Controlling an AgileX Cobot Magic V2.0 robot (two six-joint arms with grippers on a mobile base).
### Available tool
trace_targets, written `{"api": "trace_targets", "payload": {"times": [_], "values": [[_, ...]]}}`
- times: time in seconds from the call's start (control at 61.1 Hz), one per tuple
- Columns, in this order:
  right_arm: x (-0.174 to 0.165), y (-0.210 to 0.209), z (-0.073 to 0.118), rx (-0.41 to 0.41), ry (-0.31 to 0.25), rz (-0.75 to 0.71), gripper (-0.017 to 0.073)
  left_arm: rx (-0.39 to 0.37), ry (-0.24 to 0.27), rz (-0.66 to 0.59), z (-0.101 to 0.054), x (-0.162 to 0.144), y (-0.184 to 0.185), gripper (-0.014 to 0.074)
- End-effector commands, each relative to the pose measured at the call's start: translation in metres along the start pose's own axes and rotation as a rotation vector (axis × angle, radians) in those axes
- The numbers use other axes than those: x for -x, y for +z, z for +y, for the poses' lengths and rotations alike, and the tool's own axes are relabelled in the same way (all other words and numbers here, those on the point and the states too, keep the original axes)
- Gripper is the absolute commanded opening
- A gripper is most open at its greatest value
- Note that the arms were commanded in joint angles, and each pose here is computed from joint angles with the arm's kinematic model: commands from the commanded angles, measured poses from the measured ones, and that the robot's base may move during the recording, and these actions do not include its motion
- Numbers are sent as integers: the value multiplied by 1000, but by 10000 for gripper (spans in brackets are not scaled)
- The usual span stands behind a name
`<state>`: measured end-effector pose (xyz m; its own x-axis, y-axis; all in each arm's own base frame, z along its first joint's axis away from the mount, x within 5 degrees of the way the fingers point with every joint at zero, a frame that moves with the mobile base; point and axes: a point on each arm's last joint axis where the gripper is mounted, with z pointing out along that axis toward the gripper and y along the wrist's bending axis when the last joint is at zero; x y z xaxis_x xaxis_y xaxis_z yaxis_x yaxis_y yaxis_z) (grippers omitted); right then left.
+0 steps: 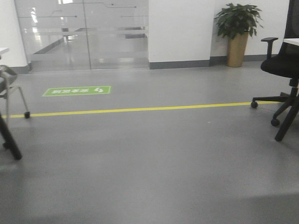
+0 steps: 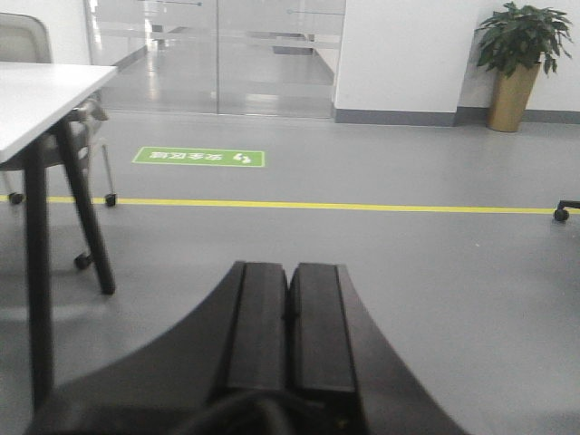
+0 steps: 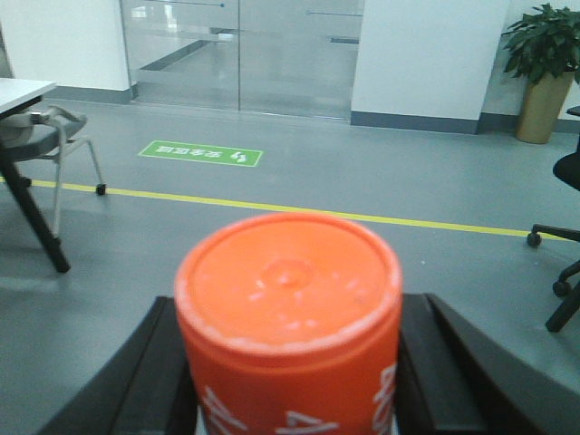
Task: Grab orange capacitor from left shelf to right conveyor
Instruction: 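Drive the base up to the red-framed conveyor belt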
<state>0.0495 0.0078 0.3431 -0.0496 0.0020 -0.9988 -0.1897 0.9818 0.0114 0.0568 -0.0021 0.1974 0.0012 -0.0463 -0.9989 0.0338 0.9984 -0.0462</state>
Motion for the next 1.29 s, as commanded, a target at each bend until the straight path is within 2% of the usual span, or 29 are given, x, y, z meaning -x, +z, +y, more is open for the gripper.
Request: {"api": "trace_targets", "payload": {"times": [0.0, 1.278], "values": [[16, -2, 0, 2, -18, -105, 68, -5, -4, -106, 0, 10, -2, -127], [16, -2, 0, 2, -18, -105, 68, -5, -4, -106, 0, 10, -2, -127]]}}
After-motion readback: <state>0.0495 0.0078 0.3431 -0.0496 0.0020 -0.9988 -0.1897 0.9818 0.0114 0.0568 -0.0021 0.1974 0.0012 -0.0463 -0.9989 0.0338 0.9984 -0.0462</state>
